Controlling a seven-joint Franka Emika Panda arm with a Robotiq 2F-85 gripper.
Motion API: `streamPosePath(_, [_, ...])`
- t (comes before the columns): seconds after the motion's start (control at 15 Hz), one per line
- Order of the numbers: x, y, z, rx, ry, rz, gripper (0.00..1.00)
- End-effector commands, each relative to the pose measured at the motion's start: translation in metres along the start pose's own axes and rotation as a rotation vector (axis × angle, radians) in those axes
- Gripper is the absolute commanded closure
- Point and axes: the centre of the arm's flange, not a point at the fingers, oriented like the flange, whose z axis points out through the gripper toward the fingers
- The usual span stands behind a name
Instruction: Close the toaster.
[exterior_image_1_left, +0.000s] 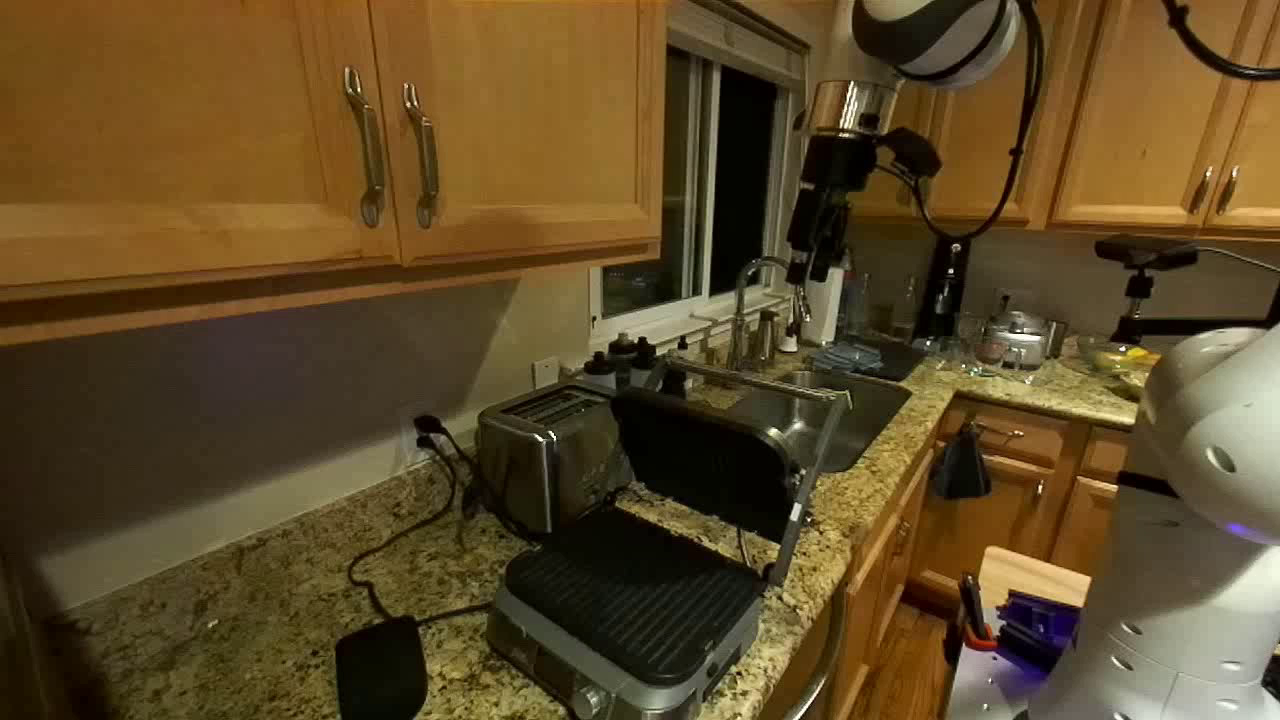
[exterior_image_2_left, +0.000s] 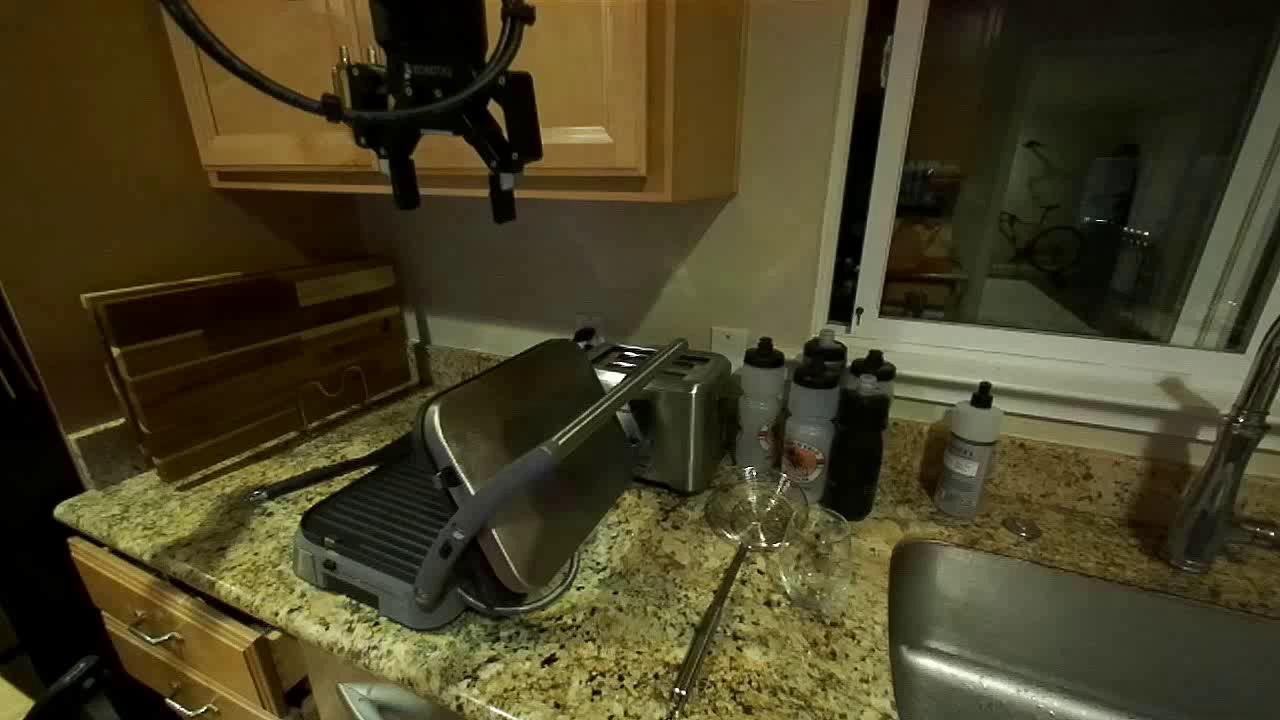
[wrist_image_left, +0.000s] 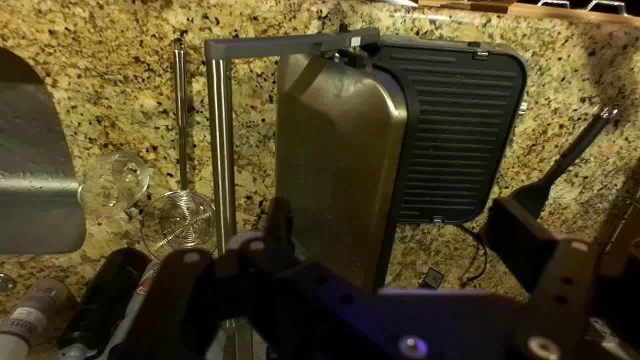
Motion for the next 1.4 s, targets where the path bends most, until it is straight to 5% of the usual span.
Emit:
streamPosePath(0.0, [0.000,0.000,0.000,0.000,0.001,0.000,0.00])
streamPosePath(0.67, [0.009,0.022,0.013,-0.027,-0.001,0.005,0.00])
streamPosePath(1.33, [0.040,0.084,0.089,-0.057,-0.004,-0.160,0.00])
